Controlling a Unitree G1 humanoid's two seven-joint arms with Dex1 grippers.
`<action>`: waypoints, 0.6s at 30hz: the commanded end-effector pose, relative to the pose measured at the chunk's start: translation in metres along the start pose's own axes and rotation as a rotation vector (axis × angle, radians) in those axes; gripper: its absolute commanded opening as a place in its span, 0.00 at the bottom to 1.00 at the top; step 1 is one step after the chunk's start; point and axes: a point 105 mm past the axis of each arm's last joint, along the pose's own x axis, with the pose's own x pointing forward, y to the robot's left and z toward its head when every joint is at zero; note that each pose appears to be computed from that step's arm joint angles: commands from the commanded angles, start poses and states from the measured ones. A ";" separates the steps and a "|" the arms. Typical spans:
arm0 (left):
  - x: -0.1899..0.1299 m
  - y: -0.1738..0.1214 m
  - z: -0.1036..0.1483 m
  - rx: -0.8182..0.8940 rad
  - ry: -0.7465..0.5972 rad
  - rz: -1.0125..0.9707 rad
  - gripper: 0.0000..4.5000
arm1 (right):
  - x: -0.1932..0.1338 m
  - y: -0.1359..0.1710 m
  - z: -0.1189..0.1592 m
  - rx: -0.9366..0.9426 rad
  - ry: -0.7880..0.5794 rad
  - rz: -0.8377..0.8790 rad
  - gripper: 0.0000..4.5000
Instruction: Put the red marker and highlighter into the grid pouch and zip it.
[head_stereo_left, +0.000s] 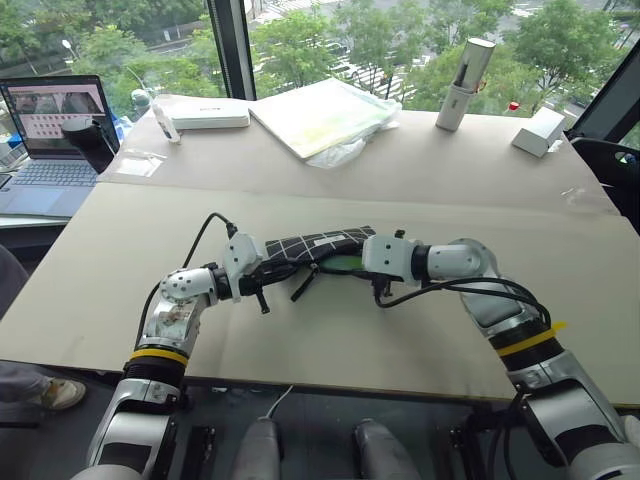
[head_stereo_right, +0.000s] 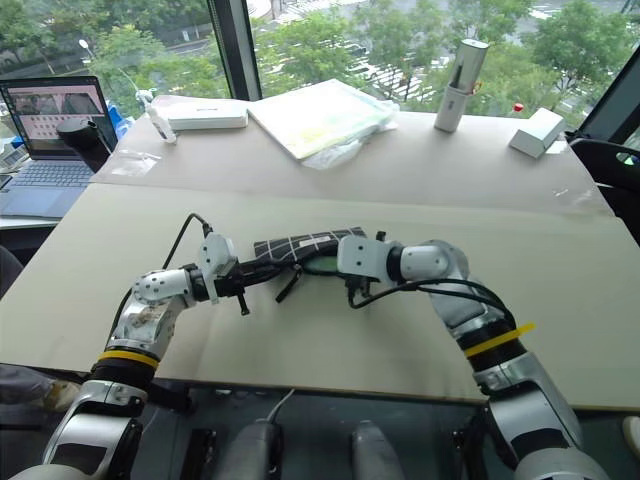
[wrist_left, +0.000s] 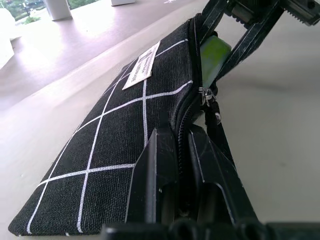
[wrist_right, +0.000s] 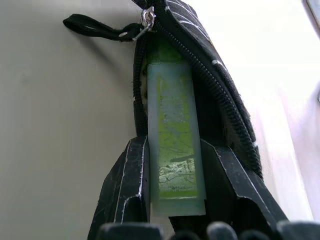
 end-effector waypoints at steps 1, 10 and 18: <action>0.006 0.001 0.016 0.047 -0.044 -0.008 0.00 | 0.013 -0.004 0.028 -0.085 -0.069 -0.026 0.24; 0.009 -0.001 0.021 0.047 -0.050 -0.013 0.00 | 0.007 -0.033 0.014 -0.070 -0.013 -0.190 0.86; 0.008 -0.001 0.021 0.042 -0.048 -0.008 0.00 | -0.053 -0.029 0.016 0.258 -0.193 -0.167 0.99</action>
